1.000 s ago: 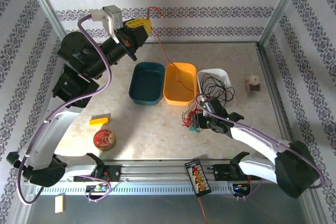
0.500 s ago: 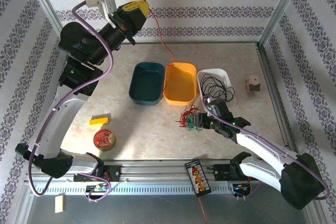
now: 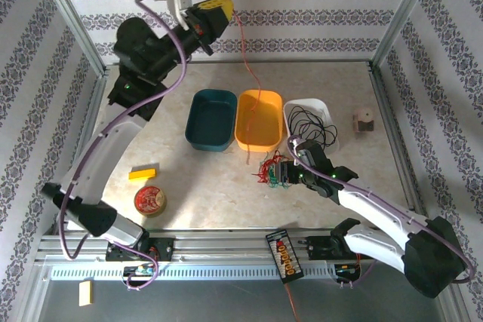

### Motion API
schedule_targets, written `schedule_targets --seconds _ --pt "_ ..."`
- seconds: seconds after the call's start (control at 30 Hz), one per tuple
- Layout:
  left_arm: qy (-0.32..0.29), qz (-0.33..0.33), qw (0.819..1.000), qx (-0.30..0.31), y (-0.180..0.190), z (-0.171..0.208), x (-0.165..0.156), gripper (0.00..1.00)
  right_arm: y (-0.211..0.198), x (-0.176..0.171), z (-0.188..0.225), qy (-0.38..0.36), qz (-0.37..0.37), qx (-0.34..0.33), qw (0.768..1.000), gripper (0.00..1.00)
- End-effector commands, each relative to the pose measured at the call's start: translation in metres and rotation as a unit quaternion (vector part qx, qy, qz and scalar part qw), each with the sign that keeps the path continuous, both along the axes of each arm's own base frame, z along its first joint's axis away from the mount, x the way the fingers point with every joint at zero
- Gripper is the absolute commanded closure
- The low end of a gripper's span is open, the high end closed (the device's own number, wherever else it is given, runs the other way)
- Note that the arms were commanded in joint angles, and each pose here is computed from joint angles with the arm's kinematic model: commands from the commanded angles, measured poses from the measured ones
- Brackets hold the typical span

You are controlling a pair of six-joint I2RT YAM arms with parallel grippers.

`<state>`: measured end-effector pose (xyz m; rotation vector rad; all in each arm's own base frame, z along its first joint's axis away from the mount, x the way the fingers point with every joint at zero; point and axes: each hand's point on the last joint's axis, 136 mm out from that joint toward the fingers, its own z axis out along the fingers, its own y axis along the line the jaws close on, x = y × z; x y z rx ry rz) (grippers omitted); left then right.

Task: Untangle the cables

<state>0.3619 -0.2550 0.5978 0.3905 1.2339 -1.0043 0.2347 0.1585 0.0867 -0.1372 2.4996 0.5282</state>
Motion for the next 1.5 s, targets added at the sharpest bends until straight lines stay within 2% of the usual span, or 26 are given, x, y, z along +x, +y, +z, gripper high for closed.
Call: schedule_targets --seconds 0.0,0.17,0.27,0.37,0.47,0.57,0.73,0.83,1.13,1.33,1.47 --pt "-0.014 -0.011 1.000 -0.013 -0.005 0.009 0.012 1.00 0.000 0.003 0.018 -0.029 -0.002 0.006 1.000 0.44" --pt "0.009 -0.010 1.000 -0.006 -0.019 -0.014 0.042 1.00 -0.008 0.001 0.024 -0.042 -0.014 0.005 0.999 0.44" --pt "0.045 0.001 0.999 0.008 -0.026 -0.046 0.064 1.00 -0.013 -0.001 0.027 -0.047 -0.022 0.002 0.999 0.44" --pt "0.099 0.012 0.995 0.025 -0.032 -0.093 0.086 1.00 -0.018 -0.002 0.030 -0.053 -0.030 0.003 0.998 0.44" --pt "0.175 0.026 0.983 0.045 -0.037 -0.157 0.109 1.00 -0.021 -0.001 0.033 -0.059 -0.037 0.003 0.998 0.44" --pt "0.265 0.038 0.961 0.071 -0.041 -0.230 0.126 1.00 -0.022 0.000 0.038 -0.065 -0.039 0.002 0.997 0.44" --pt "0.386 0.079 0.906 0.152 -0.035 -0.357 0.138 1.00 -0.021 0.002 0.042 -0.066 -0.036 0.002 0.997 0.44" --pt "0.432 0.090 0.880 0.177 -0.033 -0.406 0.138 1.00 -0.020 0.002 0.043 -0.066 -0.034 0.003 0.997 0.44" --pt "0.485 0.096 0.825 0.272 -0.042 -0.467 0.131 1.00 -0.019 0.001 0.044 -0.064 -0.030 0.006 0.997 0.43" --pt "0.513 0.086 0.787 0.331 -0.053 -0.488 0.119 1.00 -0.019 0.002 0.044 -0.064 -0.032 0.006 0.997 0.43" --pt "0.512 0.107 0.765 0.375 -0.049 -0.497 0.115 0.98 -0.019 0.002 0.043 -0.064 -0.034 0.008 0.997 0.43"
